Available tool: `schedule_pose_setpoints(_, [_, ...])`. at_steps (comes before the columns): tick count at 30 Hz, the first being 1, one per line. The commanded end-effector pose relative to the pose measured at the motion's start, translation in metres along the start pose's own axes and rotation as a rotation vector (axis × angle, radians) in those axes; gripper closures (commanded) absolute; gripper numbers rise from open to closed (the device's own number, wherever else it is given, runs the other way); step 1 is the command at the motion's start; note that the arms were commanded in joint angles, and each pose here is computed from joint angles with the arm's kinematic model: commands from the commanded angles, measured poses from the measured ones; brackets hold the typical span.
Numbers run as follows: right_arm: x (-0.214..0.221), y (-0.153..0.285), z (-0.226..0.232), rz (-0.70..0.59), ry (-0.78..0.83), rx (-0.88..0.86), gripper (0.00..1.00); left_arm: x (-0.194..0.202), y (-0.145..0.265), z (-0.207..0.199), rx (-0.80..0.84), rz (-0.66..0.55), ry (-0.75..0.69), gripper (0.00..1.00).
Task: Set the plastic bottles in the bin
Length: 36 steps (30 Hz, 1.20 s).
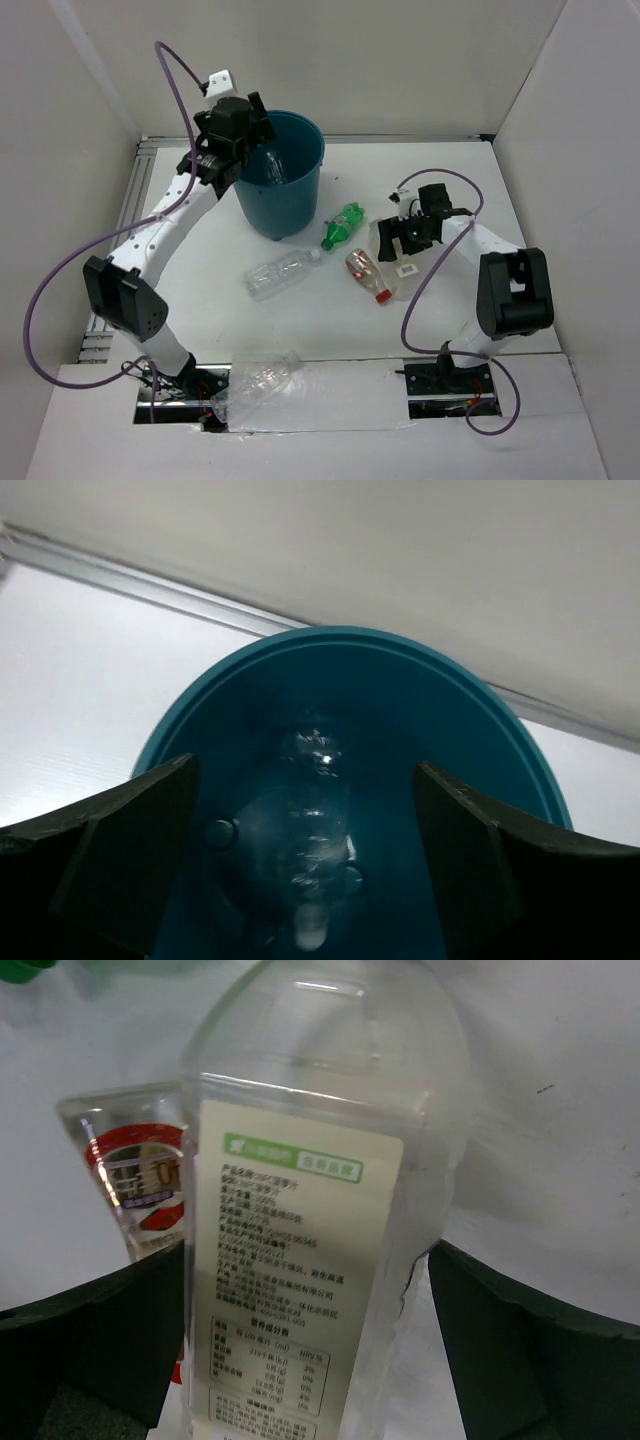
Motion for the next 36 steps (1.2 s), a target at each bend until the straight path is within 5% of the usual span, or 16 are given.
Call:
schedule_pose_setpoints(1, [-0.011,-0.012,-0.02,0.025,0.007,0.127,0.02,-0.046,0.061,-0.02,0.107,-0.139,-0.114,0.0])
schedule_pose_setpoints(2, [-0.007,-0.015,-0.023,0.045,-0.007,0.142,0.05,-0.061,0.089,-0.021,0.153,-0.179,-0.179,0.0])
schedule_pose_setpoints(4, [-0.007,-0.019,-0.026,0.056,-0.011,0.148,0.22,-0.027,0.119,-0.036,0.317,-0.111,-0.301,0.0])
schedule_pose_setpoints(5, [-0.008,-0.018,-0.026,0.059,-0.012,0.147,0.54,-0.01,0.138,-0.045,0.447,-0.053,-0.348,0.0])
schedule_pose_setpoints(6, [-0.016,-0.014,-0.026,0.038,0.008,0.144,0.69,-0.011,0.166,-0.044,0.543,-0.038,-0.359,0.0])
schedule_pose_setpoints(7, [-0.025,-0.002,-0.029,0.002,0.01,0.163,0.82,0.03,0.179,-0.038,0.607,0.08,-0.42,0.0])
schedule_pose_setpoints(9, [-0.055,0.021,-0.026,-0.078,0.074,0.153,1.0,0.067,0.205,-0.03,0.708,0.216,-0.451,0.0])
schedule_pose_setpoints(14, [-0.157,0.106,-0.01,-0.381,0.305,0.082,1.0,0.181,0.268,0.005,0.919,0.577,-0.538,0.0])
schedule_pose_setpoints(19, [-0.276,0.179,0.046,-0.739,0.576,-0.064,1.0,0.231,0.287,0.015,0.91,0.634,-0.654,0.0])
schedule_pose_setpoints(24, [-0.359,0.209,0.107,-0.962,0.702,-0.198,1.0,0.26,0.302,0.02,0.9,0.658,-0.828,0.0])
schedule_pose_setpoints(31, [-0.406,0.15,0.199,-1.024,0.767,-0.498,1.0,0.268,0.302,0.037,0.857,0.693,-0.908,0.0])
schedule_pose_setpoints(36, [-0.415,0.102,0.222,-1.03,0.761,-0.531,0.84,0.283,0.298,0.065,0.729,0.817,-1.009,0.0])
Point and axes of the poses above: each gripper's point midway between its finger pads, its own y axis back along the fingers, its own z axis along the line the jaws close on, x = y × z, the point moved 2 cm from there along y, back along the fingers, and after that the axes turned 8 degrees about y, right-handed, at the moved point
